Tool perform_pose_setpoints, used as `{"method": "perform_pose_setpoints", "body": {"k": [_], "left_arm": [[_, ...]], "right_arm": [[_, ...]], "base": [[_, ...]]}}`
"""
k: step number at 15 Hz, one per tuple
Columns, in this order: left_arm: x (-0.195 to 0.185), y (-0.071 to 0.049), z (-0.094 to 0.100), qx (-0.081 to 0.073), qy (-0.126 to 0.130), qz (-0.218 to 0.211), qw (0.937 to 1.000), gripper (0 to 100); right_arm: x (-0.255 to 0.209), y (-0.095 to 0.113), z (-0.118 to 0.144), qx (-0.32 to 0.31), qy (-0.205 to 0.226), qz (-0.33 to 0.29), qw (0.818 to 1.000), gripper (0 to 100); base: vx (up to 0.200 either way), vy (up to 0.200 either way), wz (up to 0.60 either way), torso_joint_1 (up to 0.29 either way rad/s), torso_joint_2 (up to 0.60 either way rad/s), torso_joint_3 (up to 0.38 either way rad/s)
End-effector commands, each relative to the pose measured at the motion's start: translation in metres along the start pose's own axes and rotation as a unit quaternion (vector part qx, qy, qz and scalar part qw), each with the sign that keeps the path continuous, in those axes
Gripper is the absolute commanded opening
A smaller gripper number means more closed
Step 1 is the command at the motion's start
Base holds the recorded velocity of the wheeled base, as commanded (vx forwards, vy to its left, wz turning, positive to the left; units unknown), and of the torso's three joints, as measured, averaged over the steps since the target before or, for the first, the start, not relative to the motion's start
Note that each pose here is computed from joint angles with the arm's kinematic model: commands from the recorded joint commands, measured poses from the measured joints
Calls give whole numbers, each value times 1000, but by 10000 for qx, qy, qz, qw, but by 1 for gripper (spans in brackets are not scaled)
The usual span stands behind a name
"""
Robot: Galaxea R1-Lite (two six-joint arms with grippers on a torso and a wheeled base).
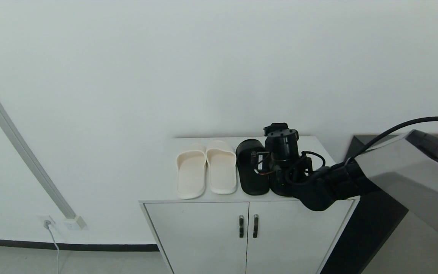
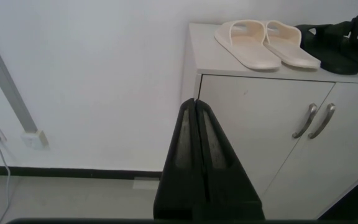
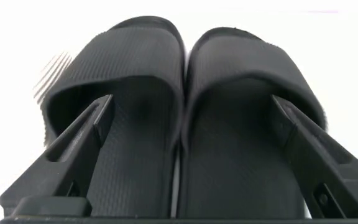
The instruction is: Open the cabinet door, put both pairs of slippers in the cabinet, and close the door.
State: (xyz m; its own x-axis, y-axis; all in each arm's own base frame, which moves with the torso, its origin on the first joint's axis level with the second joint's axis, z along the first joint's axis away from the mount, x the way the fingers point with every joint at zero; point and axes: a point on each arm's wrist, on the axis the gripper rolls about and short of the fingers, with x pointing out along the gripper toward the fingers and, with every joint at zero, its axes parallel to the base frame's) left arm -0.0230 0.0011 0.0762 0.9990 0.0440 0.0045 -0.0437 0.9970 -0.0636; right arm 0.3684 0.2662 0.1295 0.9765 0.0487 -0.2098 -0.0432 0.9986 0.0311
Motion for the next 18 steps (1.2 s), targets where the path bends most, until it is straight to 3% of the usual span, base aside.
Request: {"method": "perform_pose_setpoints", "body": {"k": [1, 13, 14, 18], "left_arm": [[0, 0, 0, -4, 14, 11, 10000, 0], [0, 0, 0, -28, 6, 10, 10000, 0], [0, 0, 0, -28, 6, 10, 10000, 0], [0, 0, 0, -28, 7, 3, 10000, 0]], "right_arm": [[11, 1, -9, -85, 14, -28, 10000, 100], [42, 1, -16, -12, -43, -75, 10000, 100], [42, 1, -16, -27, -56, -73, 10000, 0], [44, 1, -19, -85, -37, -76, 9999, 0]], "base": [[0, 0, 0, 0, 0, 0], [0, 0, 0, 0, 0, 0], [0, 0, 0, 0, 0, 0], [0, 0, 0, 0, 0, 0]]}}
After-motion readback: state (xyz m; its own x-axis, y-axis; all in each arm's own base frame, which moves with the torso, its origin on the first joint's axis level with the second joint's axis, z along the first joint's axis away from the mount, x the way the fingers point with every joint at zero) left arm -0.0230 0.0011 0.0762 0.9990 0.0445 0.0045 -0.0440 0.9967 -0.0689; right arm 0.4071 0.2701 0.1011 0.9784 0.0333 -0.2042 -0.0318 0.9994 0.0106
